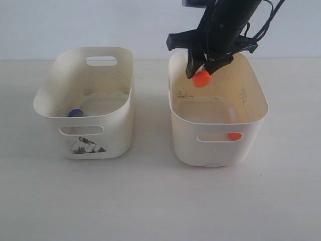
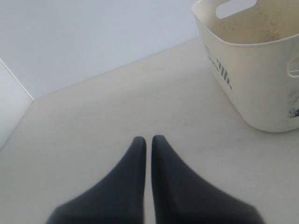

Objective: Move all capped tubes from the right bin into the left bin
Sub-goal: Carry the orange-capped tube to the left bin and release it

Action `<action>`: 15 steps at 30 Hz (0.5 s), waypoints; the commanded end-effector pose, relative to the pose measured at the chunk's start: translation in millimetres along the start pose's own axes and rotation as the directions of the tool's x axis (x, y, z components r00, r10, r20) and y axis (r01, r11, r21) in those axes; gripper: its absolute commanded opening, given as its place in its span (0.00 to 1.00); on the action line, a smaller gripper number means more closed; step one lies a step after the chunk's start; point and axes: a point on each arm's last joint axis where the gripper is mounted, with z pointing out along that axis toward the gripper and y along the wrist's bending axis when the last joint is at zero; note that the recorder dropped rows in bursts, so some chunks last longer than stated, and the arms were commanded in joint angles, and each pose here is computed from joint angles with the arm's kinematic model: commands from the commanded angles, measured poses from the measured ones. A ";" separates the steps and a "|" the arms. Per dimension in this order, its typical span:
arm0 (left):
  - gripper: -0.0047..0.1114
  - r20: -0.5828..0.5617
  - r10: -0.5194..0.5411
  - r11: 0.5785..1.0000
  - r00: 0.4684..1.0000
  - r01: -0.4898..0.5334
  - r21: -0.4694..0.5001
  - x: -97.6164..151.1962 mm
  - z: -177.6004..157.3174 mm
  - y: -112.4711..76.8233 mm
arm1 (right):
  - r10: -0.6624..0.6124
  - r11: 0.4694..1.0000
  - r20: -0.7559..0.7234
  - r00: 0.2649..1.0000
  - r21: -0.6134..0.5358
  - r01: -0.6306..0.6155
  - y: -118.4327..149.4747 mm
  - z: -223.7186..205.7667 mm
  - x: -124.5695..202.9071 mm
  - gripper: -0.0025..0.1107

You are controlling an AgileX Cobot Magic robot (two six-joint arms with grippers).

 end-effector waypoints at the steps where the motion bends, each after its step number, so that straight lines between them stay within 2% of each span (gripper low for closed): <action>1: 0.08 0.010 -0.011 1.000 1.000 0.011 0.005 -1.6 -0.3 0.1 | -0.024 0.996 0.036 0.999 -0.088 0.028 10.5 -16.5 0.2 0.02; 7: 0.08 0.010 -0.011 1.000 1.000 0.011 0.005 -1.6 -0.3 0.1 | -0.113 0.959 0.093 0.989 -0.250 0.133 40.5 -16.7 0.4 0.02; 15: 0.08 0.010 -0.011 1.000 1.000 0.011 0.005 -1.6 -0.3 0.1 | -0.221 0.917 0.316 0.923 -0.256 0.307 103.3 -10.8 -0.1 0.02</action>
